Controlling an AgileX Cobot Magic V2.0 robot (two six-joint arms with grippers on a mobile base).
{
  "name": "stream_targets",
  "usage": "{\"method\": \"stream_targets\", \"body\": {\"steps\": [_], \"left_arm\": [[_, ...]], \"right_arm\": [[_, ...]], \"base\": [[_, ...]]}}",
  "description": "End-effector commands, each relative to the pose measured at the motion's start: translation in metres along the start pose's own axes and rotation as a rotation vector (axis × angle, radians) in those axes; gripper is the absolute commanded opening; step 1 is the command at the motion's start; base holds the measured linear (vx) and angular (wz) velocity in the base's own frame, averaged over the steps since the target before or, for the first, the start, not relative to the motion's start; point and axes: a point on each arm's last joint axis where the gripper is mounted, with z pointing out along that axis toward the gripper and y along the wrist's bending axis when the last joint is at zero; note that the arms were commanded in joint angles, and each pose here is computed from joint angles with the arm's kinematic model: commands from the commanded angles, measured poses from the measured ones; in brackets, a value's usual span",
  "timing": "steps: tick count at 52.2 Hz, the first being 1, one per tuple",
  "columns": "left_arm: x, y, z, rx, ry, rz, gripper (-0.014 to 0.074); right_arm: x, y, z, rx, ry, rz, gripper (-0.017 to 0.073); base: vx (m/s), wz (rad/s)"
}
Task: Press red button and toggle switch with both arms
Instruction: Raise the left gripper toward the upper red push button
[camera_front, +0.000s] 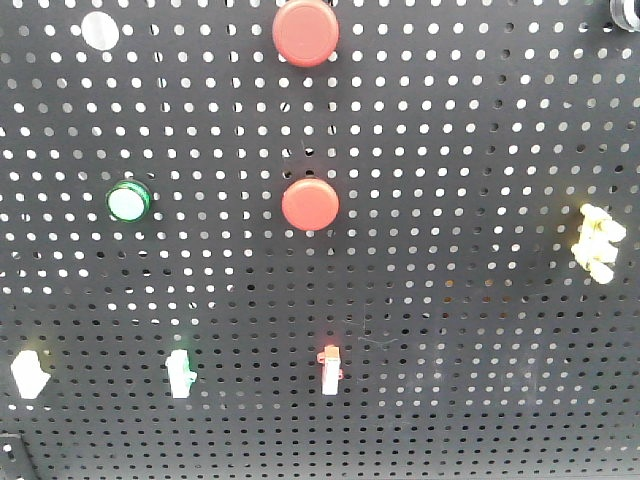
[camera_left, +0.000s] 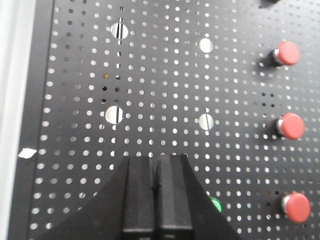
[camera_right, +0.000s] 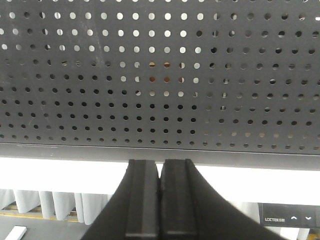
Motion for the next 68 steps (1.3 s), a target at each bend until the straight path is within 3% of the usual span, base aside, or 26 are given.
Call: {"method": "stream_targets", "body": {"steps": [1,16,24,32,37,46,54,63,68], "left_arm": [[-0.003,-0.002,0.014,0.032,-0.008,-0.03,0.0001],[0.004,0.0,0.022,0.026,0.028,-0.033,0.0001],[0.003,0.0,0.021,0.024,0.024,-0.044,0.0001],[0.008,0.003,0.023,-0.009,0.07,-0.042,0.0001],[0.007,0.006,0.03,-0.038,0.104,-0.036,0.0001],[-0.015,0.006,0.069,-0.037,0.099,-0.008,0.0001],[-0.022,-0.009,0.11,0.083,0.115,0.047,0.0001],[-0.008,-0.054,0.128,0.362,0.133,0.079,0.0001],[0.005,-0.075,0.131,0.466,0.168,0.077,0.0001]], "right_arm": [[-0.004,0.0,-0.001,0.003,-0.087,-0.01,0.0],[-0.007,0.0,-0.001,0.002,-0.118,-0.01,0.0],[-0.026,0.001,-0.005,-0.007,-0.319,-0.012,0.0],[-0.069,0.0,-0.019,-0.017,-0.466,0.047,0.0],[-0.113,-0.002,-0.03,-0.005,-0.478,0.022,0.0],[-0.175,-0.005,-0.024,0.028,-0.373,-0.043,0.0],[-0.201,-0.006,0.003,0.03,-0.28,-0.043,0.0],[-0.199,-0.005,0.033,0.019,-0.22,-0.044,0.0],[-0.196,-0.005,0.045,0.016,-0.183,-0.044,0.0]], "base": [[0.0,0.0],[0.0,0.0],[0.0,0.0],[0.0,0.0],[0.0,0.0],[0.0,0.0],[0.0,0.0],[0.0,0.0],[0.0,0.0]]}}
